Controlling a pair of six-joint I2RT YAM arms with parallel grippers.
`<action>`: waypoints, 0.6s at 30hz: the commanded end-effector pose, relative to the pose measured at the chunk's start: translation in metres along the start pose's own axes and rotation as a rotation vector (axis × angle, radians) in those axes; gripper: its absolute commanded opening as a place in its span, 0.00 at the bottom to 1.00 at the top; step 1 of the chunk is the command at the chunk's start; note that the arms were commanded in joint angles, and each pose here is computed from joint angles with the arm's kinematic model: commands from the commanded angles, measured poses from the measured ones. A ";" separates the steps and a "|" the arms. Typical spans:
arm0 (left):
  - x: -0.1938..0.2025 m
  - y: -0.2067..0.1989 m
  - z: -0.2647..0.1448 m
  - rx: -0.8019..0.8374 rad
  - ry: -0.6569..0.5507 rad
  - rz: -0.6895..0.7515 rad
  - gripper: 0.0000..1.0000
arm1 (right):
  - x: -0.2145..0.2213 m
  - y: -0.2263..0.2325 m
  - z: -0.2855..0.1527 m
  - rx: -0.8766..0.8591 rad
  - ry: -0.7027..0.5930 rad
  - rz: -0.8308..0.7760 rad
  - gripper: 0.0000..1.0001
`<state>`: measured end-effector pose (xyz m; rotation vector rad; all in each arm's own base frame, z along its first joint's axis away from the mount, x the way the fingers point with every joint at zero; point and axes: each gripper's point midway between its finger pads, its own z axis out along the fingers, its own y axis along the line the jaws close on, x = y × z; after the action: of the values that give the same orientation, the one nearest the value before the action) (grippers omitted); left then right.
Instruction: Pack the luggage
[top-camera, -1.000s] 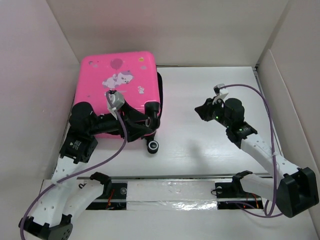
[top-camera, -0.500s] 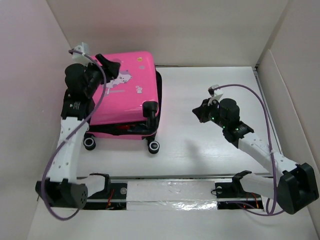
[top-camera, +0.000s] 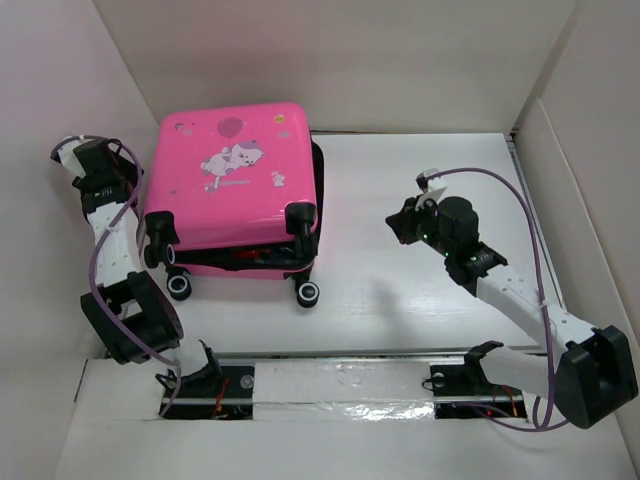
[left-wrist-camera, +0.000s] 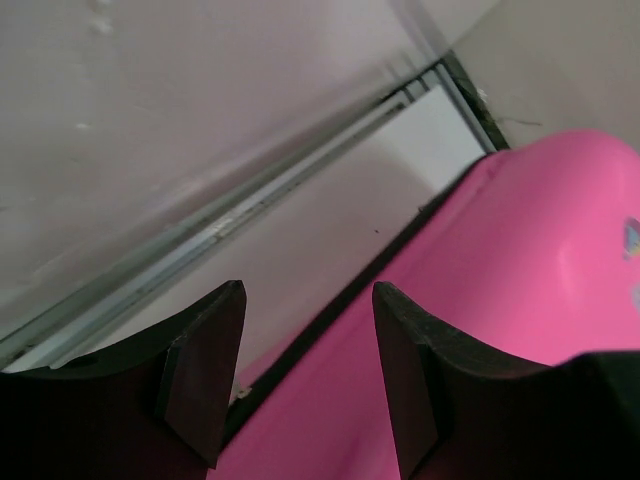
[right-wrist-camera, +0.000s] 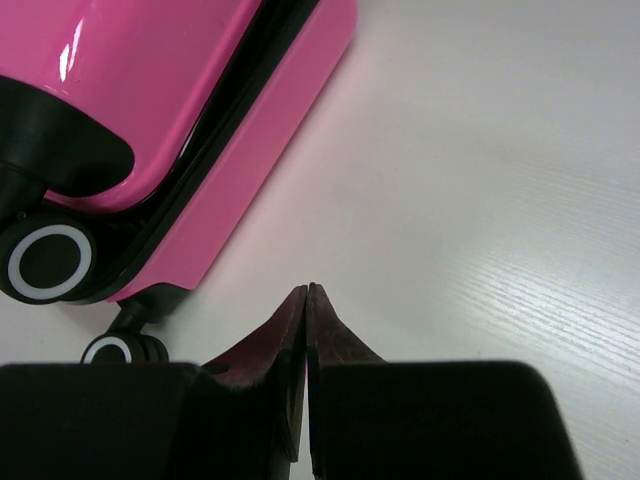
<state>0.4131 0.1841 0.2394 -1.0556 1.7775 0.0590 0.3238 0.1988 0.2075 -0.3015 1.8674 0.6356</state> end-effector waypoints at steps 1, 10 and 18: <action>-0.017 0.012 0.001 -0.058 -0.070 0.000 0.51 | -0.027 0.012 0.002 -0.029 -0.067 -0.030 0.09; 0.051 0.023 0.041 -0.107 0.113 0.061 0.44 | -0.031 0.011 -0.002 -0.017 -0.084 -0.031 0.13; 0.147 -0.022 0.028 0.067 0.266 0.027 0.40 | -0.036 -0.005 -0.010 0.068 -0.107 -0.019 0.17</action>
<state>0.4262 0.1858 0.1373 -1.1624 1.8753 0.1469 0.3254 0.1955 0.2085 -0.2823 1.8654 0.6091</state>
